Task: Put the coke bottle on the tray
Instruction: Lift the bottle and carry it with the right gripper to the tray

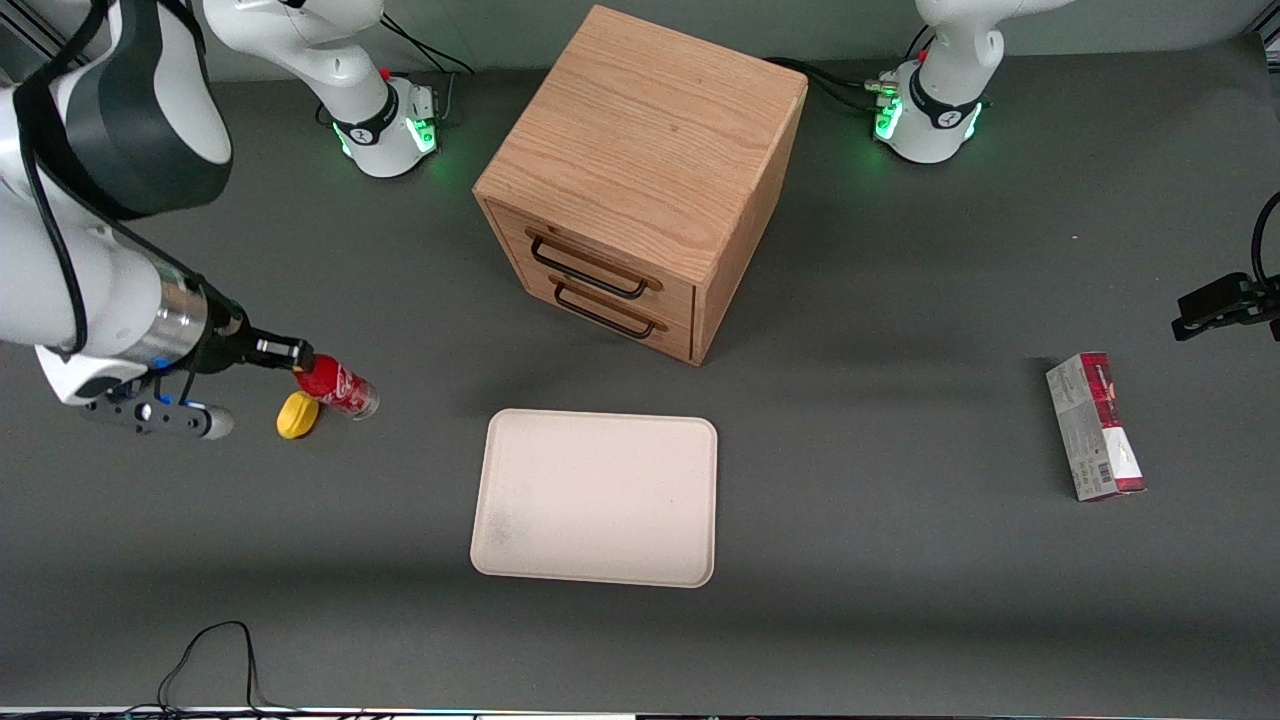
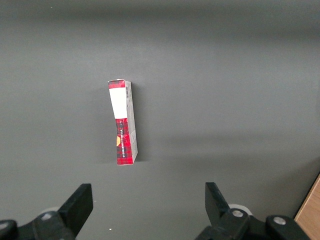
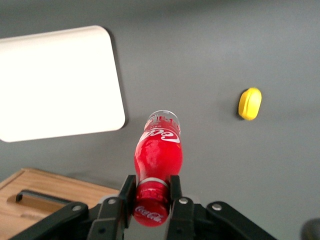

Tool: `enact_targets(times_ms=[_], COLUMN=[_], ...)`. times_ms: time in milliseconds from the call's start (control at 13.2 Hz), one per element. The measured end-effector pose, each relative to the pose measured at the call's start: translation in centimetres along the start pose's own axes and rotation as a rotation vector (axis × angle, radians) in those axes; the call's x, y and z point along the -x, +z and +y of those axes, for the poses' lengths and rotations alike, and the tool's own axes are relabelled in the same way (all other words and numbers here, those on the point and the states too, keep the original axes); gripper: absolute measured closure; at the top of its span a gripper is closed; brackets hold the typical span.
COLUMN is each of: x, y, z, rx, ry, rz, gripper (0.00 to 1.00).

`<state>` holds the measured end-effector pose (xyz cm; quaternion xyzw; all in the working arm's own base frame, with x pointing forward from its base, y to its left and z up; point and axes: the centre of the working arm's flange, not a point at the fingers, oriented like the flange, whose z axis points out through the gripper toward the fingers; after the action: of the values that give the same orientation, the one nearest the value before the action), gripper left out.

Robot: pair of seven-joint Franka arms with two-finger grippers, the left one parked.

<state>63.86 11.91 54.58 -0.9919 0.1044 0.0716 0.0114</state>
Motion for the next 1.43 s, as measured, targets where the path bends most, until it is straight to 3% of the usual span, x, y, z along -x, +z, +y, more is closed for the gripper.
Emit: enact_targets(times_ms=[377,528,1057,1434], x=[-3.9,-5.2,-7.6,-7.9], y=[-0.8,0.6,8.0,11.4], z=[-0.7,-2.0,-10.7,-13.6], rx=[-0.024,-0.029,-0.074,-0.078], ry=[0.013,0.0,-0.034,-0.034], rz=[0.069,0.072,0.156,0.162], gripper=[0.68,0.68,0.68,0.68])
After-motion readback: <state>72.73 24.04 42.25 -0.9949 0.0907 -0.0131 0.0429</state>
